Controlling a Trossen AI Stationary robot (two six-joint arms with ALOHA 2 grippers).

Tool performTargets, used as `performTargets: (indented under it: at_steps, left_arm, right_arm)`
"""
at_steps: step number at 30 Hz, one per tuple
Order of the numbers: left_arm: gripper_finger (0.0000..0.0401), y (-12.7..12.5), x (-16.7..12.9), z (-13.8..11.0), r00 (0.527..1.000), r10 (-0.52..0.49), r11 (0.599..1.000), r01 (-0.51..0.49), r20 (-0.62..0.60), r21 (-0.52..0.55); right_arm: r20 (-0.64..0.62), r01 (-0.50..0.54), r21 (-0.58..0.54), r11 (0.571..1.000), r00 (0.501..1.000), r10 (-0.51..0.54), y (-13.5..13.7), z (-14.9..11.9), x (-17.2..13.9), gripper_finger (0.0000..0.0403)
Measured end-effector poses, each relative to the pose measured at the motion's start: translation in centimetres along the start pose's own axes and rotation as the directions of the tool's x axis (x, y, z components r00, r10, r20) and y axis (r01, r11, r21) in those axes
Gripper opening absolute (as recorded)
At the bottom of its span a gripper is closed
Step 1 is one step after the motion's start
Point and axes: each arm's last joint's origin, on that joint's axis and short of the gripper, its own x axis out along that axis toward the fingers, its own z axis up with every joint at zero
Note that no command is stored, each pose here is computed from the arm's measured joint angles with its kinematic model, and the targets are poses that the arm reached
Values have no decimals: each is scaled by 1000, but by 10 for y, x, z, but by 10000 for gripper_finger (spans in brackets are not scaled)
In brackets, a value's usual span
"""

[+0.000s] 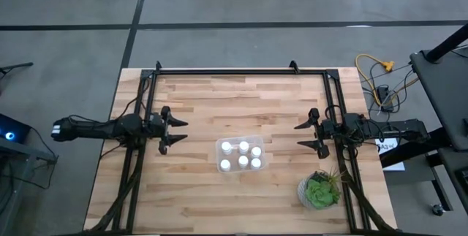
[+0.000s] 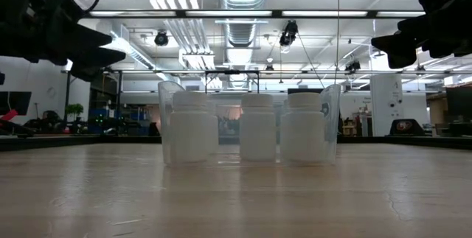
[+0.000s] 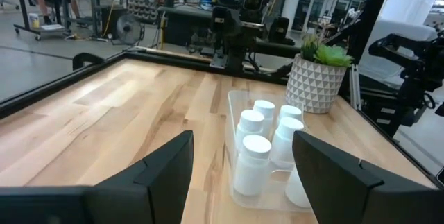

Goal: Pick and place pill bottles into a basket
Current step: Return to Home Position

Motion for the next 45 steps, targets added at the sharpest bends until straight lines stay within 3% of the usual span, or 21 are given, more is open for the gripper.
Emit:
performTargets:
  at_steps: [45]
  left_arm:
    - [228, 0, 3, -4, 999, 8, 1000, -8, -50, 5]
  right_arm:
    - [0, -1, -2, 1000, 1000, 1, 0, 0, 0, 265]
